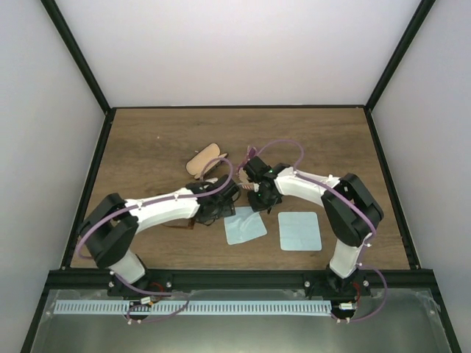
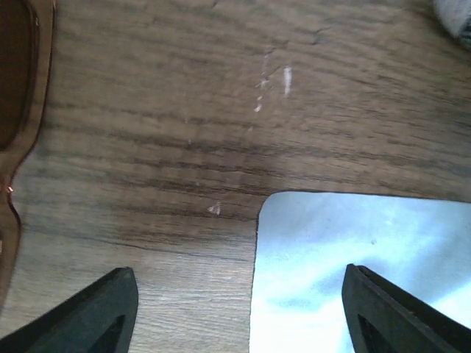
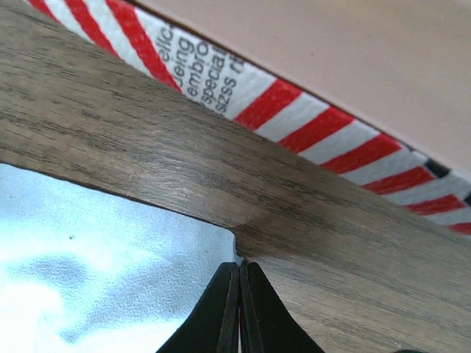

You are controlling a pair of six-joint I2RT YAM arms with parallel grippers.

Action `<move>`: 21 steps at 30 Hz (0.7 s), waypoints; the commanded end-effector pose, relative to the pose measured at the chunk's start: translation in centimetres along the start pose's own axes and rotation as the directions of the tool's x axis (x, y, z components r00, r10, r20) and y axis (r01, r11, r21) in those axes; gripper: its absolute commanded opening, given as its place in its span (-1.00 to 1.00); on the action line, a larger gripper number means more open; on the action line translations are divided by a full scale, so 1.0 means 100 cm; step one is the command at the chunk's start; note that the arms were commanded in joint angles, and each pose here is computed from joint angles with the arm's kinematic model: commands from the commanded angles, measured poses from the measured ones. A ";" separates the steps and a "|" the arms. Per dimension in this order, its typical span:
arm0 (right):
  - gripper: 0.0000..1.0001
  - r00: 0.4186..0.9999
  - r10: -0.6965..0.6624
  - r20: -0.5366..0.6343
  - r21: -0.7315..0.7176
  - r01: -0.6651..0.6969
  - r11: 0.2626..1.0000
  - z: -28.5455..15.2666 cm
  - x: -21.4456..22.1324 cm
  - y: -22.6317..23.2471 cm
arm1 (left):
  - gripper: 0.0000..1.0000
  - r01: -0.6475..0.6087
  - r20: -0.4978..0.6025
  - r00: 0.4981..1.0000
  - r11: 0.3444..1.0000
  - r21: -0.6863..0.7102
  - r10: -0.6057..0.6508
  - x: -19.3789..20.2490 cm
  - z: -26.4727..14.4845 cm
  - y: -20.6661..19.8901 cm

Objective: Organize the sunglasses
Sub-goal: Adjust the glasses cleaning cloth at the center of the board.

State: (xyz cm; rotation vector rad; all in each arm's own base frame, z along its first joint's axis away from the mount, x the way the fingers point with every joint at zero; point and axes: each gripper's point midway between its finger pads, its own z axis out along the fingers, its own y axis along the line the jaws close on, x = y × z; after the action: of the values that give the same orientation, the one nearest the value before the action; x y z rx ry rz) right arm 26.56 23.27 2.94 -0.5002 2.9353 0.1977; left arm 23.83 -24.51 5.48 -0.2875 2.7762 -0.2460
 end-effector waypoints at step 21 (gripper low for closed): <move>-0.99 0.999 0.008 0.043 -0.066 -0.005 0.998 -0.008 -0.015 0.013 | -0.28 -0.071 -0.071 0.995 0.994 -0.078 0.065 0.003 0.042 -0.016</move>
State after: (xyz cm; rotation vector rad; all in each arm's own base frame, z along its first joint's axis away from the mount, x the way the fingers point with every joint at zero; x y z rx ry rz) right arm 26.45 24.04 3.00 -0.4972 2.9337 0.2631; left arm 25.44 -27.03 2.31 -0.2078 2.8445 -0.1493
